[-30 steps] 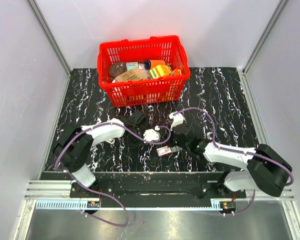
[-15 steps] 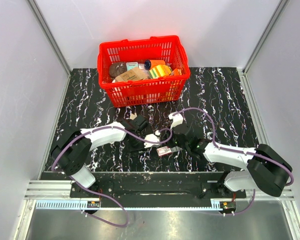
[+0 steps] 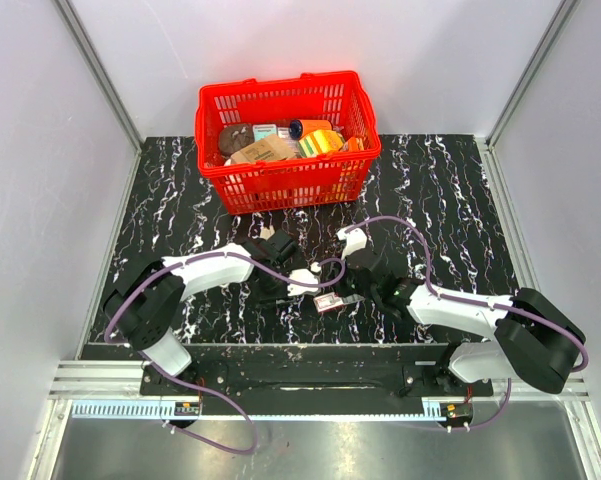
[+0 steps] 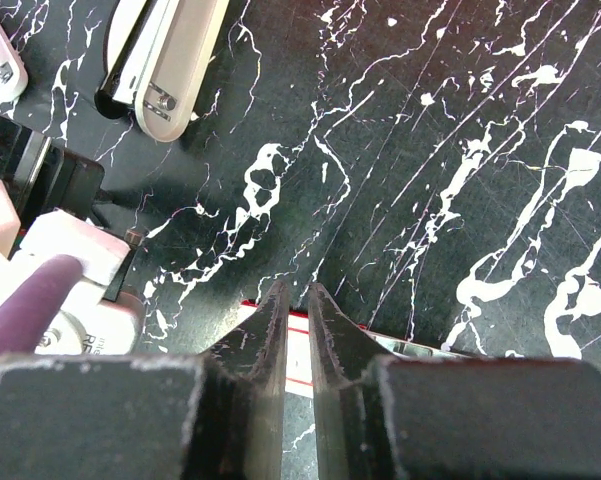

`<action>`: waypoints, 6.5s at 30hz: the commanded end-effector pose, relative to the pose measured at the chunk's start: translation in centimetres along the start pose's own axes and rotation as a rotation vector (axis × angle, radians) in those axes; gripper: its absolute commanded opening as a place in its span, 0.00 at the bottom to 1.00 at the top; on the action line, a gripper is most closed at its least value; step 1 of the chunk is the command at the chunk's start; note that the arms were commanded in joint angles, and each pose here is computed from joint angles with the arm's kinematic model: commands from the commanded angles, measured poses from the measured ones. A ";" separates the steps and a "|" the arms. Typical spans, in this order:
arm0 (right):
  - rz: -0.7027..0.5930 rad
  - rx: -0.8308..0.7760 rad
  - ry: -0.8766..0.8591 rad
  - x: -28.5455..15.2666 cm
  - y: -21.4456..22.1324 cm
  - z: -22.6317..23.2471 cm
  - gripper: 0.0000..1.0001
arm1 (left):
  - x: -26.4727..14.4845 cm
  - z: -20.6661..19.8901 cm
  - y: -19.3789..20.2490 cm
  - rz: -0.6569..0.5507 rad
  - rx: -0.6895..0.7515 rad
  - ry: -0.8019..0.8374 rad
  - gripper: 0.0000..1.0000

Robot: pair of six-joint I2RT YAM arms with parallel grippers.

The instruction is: Unload the staples from the stapler

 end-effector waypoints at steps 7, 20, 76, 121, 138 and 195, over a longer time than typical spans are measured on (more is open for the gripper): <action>-0.094 0.035 -0.057 -0.3 -2.8 1.6 0.18 | 0.1 -0.3 -0.7 -0.014 0.054 0.021 0.17; -0.217 0.015 -0.091 -3.7 -8.0 3.4 0.19 | -11.3 6.6 -5.9 -0.360 -0.193 -0.140 0.04; -0.410 0.242 -0.915 -12.7 -23.6 18.9 0.42 | -33.3 4.1 -11.1 -1.463 -0.541 0.359 0.20; 0.109 0.165 0.425 -2.0 0.1 -3.6 0.00 | -21.1 6.5 -0.2 -0.685 -0.638 -0.295 0.45; 0.148 0.103 0.519 -1.4 2.0 -4.3 0.00 | -20.0 5.8 -0.4 -0.679 -0.644 -0.251 0.44; 0.243 0.052 0.520 -1.7 4.5 -5.2 0.20 | -20.1 5.5 -0.8 -0.683 -0.646 -0.250 0.45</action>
Point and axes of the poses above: each gripper's point midway between its finger pads, its own x axis out along the fingers, its own z axis along the line the jaws close on, y = z × x, the point moved 2 cm from there along -x, back along the fingers, and after that the axes turned 7 degrees about x, right-handed, at the moved point
